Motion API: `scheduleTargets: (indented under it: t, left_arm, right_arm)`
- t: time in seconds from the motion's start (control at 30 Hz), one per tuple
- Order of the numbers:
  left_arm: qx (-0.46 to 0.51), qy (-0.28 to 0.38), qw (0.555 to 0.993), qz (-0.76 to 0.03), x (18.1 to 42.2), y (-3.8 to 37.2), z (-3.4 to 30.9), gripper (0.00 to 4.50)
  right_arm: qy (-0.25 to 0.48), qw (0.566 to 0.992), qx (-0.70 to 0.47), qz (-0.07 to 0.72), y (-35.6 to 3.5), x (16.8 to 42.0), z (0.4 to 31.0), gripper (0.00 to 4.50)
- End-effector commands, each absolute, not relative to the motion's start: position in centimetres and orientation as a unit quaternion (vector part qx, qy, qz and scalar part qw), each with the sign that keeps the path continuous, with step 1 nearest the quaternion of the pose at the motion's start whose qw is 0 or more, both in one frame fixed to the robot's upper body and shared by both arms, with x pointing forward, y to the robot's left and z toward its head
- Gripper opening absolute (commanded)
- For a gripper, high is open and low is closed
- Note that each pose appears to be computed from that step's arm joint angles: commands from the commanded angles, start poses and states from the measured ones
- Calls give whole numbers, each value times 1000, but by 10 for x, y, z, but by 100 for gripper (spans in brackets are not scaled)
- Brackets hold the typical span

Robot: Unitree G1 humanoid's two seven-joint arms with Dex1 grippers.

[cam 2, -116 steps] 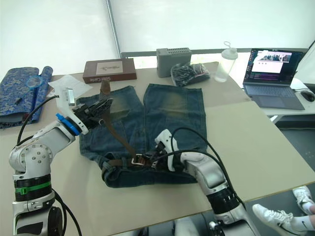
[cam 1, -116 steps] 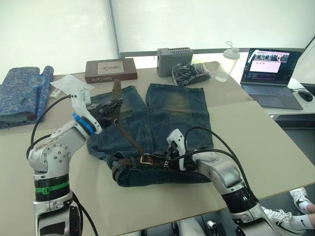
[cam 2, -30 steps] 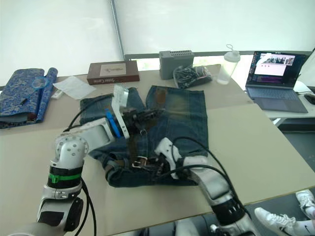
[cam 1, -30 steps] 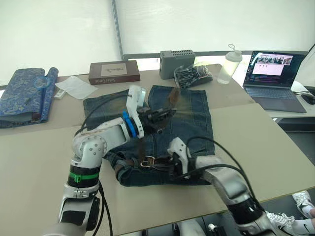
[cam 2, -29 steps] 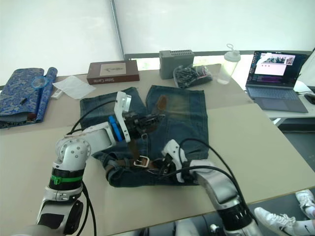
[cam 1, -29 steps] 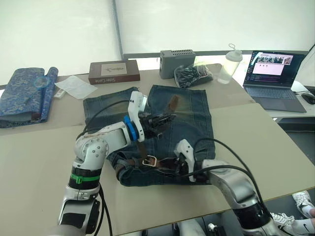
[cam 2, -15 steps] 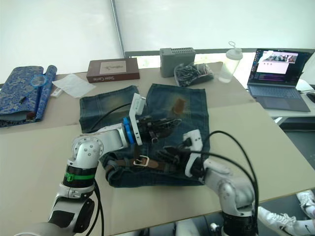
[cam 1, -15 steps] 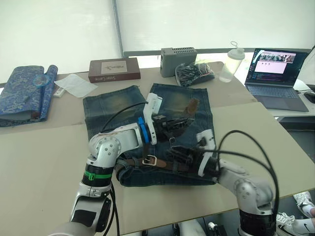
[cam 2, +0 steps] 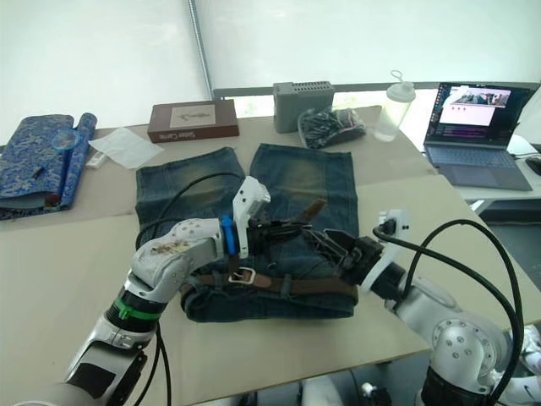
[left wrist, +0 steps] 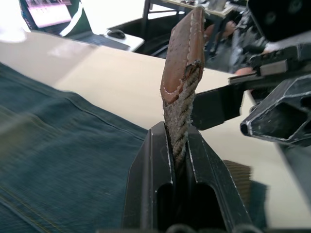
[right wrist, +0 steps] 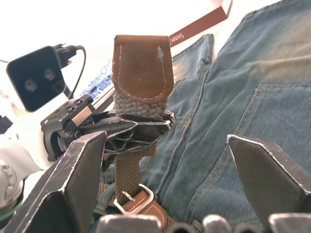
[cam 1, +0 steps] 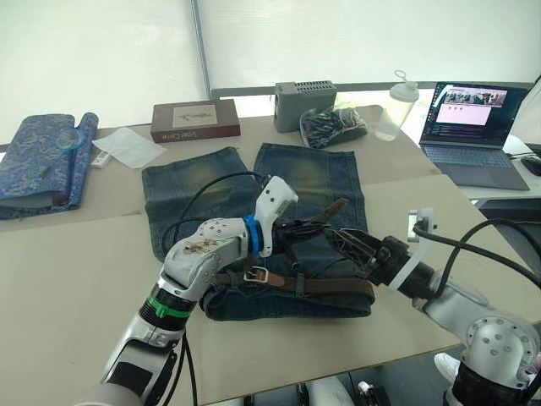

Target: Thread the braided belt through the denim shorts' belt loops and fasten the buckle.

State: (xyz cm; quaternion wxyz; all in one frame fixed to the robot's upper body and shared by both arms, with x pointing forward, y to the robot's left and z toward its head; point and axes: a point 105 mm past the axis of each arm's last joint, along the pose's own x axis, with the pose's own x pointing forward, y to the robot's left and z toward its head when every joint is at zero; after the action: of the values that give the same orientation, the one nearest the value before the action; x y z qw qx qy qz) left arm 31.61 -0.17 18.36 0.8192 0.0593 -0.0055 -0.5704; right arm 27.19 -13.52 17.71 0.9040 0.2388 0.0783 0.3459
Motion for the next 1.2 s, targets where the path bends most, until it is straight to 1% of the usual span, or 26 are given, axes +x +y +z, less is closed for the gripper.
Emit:
scheduleTargets:
  t: [0.03, 0.13, 0.2, 0.27, 0.43, 0.6, 0.63, 0.67, 0.7, 0.73, 0.77, 0.8, 0.87, 0.9, 0.93, 0.97, 1.0, 1.03, 1.1, 1.13, 1.17, 1.2]
  left_arm:
    - [180, -107, 828, -521, 326, -4, 195, 0]
    - [249, -161, 819, -491, 328, -6, 196, 0]
    - [316, -204, 800, -467, 328, -7, 193, 0]
    - [364, -231, 784, -447, 329, -6, 187, 0]
    - [401, -265, 760, -438, 329, -8, 185, 0]
    - [405, -273, 755, -439, 329, -9, 184, 0]
    - [405, -275, 754, -439, 329, -9, 184, 0]
    - [404, -276, 754, -438, 329, -9, 184, 0]
    - [404, -278, 753, -439, 328, -10, 184, 0]
    - [405, -281, 751, -440, 328, -10, 185, 0]
    - [406, -284, 749, -441, 327, -10, 185, 0]
    - [405, -285, 748, -442, 327, -10, 185, 0]
    - [406, -288, 745, -444, 326, -10, 186, 0]
    - [407, -288, 743, -447, 325, -10, 185, 0]
    - [408, -288, 741, -449, 325, -10, 185, 0]
    - [395, -286, 745, -455, 324, -8, 186, 38]
    - [385, -285, 748, -459, 324, -6, 188, 60]
    - [377, -284, 746, -470, 321, -6, 188, 75]
    - [309, -259, 772, -491, 320, -2, 195, 75]
    - [275, -244, 776, -513, 315, 0, 198, 75]
    - [236, -222, 783, -531, 312, 4, 201, 75]
    - [200, -202, 792, -540, 312, 10, 206, 93]
  right_arm:
    - [81, 910, 241, 327, -135, 273, 182, 443]
    - [85, 913, 251, 309, -134, 275, 182, 443]
    - [76, 912, 269, 301, -131, 276, 187, 443]
    - [66, 907, 295, 294, -127, 277, 193, 443]
    - [59, 901, 336, 269, -123, 282, 201, 443]
    - [64, 895, 353, 265, -118, 282, 204, 443]
    - [66, 895, 352, 265, -118, 282, 204, 419]
    - [70, 896, 351, 263, -118, 282, 203, 404]
    - [73, 896, 351, 262, -117, 282, 203, 376]
    - [75, 896, 351, 262, -117, 282, 202, 337]
    - [78, 896, 351, 260, -117, 283, 201, 315]
    - [81, 896, 352, 258, -118, 283, 200, 270]
    - [83, 897, 350, 257, -118, 283, 199, 227]
    - [82, 897, 352, 256, -119, 283, 200, 182]
    - [81, 896, 353, 256, -119, 283, 200, 161]
    - [80, 897, 352, 256, -119, 284, 201, 109]
    - [80, 897, 352, 256, -119, 284, 201, 95]
    - [78, 897, 352, 256, -119, 284, 202, 53]
    - [75, 897, 352, 255, -121, 284, 203, 14]
    - [74, 898, 352, 254, -121, 284, 204, 14]
    - [72, 898, 352, 253, -122, 284, 204, 4]
    - [72, 899, 350, 253, -123, 284, 204, 0]
